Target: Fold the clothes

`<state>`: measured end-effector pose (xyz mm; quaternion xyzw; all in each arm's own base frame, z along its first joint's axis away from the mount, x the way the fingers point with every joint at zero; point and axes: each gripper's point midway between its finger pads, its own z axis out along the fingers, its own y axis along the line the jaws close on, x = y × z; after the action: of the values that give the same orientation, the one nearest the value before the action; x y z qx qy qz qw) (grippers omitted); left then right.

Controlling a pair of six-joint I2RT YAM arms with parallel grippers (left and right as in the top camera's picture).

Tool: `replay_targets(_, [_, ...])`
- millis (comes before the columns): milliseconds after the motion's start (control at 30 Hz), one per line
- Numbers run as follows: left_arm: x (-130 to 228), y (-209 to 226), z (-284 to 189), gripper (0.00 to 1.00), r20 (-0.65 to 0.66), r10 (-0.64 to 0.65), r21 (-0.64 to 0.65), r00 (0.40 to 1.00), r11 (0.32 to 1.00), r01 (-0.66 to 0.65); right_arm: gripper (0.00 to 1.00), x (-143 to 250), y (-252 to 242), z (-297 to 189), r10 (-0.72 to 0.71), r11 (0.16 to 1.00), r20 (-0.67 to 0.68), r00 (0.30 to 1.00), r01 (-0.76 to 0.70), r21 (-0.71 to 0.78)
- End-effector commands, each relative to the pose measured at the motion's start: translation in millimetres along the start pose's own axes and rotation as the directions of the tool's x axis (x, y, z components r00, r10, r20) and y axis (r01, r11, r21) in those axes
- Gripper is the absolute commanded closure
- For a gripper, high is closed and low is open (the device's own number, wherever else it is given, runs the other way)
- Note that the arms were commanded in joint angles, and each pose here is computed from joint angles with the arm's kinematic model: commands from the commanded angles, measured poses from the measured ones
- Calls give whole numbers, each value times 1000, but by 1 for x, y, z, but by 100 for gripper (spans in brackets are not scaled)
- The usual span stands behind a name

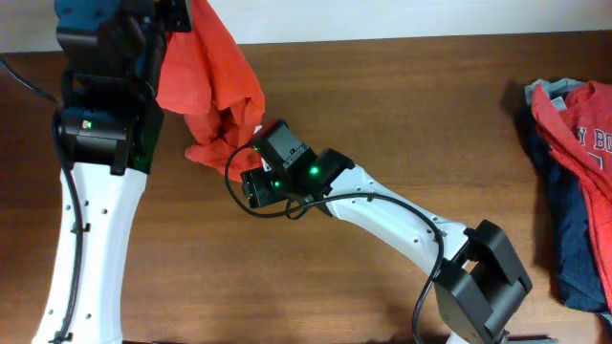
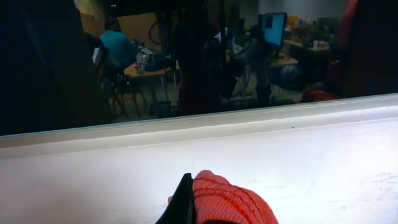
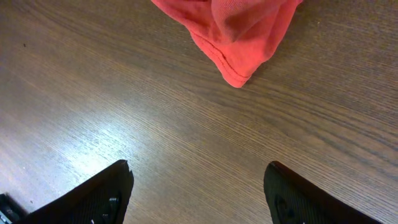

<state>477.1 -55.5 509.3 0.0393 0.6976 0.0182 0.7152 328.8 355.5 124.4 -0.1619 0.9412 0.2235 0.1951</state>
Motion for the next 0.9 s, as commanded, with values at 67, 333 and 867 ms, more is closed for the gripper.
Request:
replay_targets(67, [-27,4,-18,100,56,-18,-7,998,1000,18,28,-2,-1,-2,7,1000,16,1000,-7,12])
replay_targets(333, [-26,4,-18,100,50,-17,-6,999,1000,17,28,-2,-1,-2,7,1000,17,1000,-7,12])
replay_targets(867, [-22,4,-18,99,35,-15,-6,999,1000,15,28,-6,1,-2,5,1000,33,999,-5,4])
